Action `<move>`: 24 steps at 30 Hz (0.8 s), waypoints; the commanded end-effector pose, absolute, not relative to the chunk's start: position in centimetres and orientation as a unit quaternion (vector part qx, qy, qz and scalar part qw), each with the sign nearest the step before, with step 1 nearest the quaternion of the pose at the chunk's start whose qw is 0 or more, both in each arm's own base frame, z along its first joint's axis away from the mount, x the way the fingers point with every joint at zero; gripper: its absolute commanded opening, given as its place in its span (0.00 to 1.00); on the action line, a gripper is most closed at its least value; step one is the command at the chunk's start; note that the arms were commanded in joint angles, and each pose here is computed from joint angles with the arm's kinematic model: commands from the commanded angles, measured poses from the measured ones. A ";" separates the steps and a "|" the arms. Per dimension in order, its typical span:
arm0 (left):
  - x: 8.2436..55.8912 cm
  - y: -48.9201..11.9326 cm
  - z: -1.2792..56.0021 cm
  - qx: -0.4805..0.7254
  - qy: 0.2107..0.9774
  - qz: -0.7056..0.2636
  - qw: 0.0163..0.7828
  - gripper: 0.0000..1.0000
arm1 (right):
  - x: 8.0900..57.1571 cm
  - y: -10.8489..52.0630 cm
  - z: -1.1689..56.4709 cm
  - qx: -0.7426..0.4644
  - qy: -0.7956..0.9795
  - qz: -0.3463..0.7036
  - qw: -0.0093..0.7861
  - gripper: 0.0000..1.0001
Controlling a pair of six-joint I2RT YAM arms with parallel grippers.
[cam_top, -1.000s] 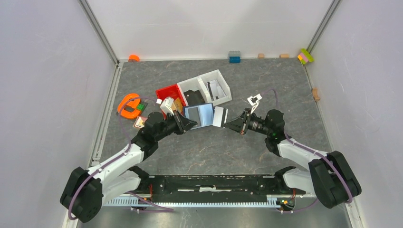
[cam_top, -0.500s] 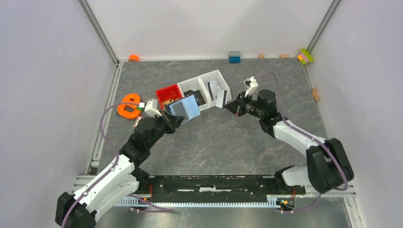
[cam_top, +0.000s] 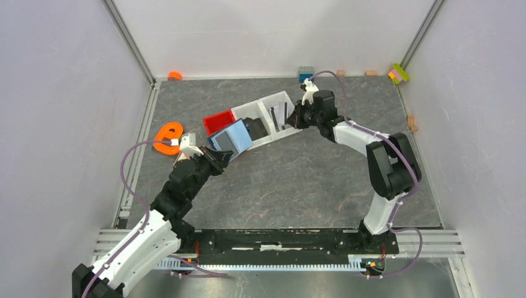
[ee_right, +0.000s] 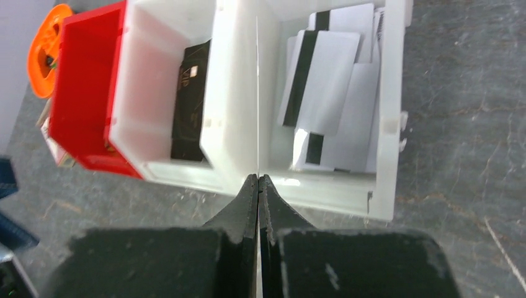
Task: Take the credit cards out of the card holder
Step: Place the credit card in the storage box.
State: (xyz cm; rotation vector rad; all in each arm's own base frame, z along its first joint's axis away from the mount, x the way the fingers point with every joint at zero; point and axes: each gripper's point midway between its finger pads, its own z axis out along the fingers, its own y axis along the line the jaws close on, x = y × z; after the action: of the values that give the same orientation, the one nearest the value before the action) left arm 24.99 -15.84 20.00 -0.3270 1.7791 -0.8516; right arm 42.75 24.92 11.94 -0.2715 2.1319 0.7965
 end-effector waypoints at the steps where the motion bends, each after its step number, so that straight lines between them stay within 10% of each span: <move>1: 25.4 -16.2 20.9 -0.140 0.739 -0.369 0.547 0.02 | 45.4 25.1 11.2 -0.113 0.856 0.289 0.413 0.00; 24: 25.2 -18.5 20.6 -0.094 0.747 -0.402 0.521 0.02 | 40.1 27.2 17.7 -0.165 0.819 0.299 0.462 0.41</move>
State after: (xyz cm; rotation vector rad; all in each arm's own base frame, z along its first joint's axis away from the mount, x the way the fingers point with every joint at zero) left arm 24.95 -17.46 18.10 -0.2753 1.8683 -0.8850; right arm 42.44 25.34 11.78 -0.2999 2.1753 0.7106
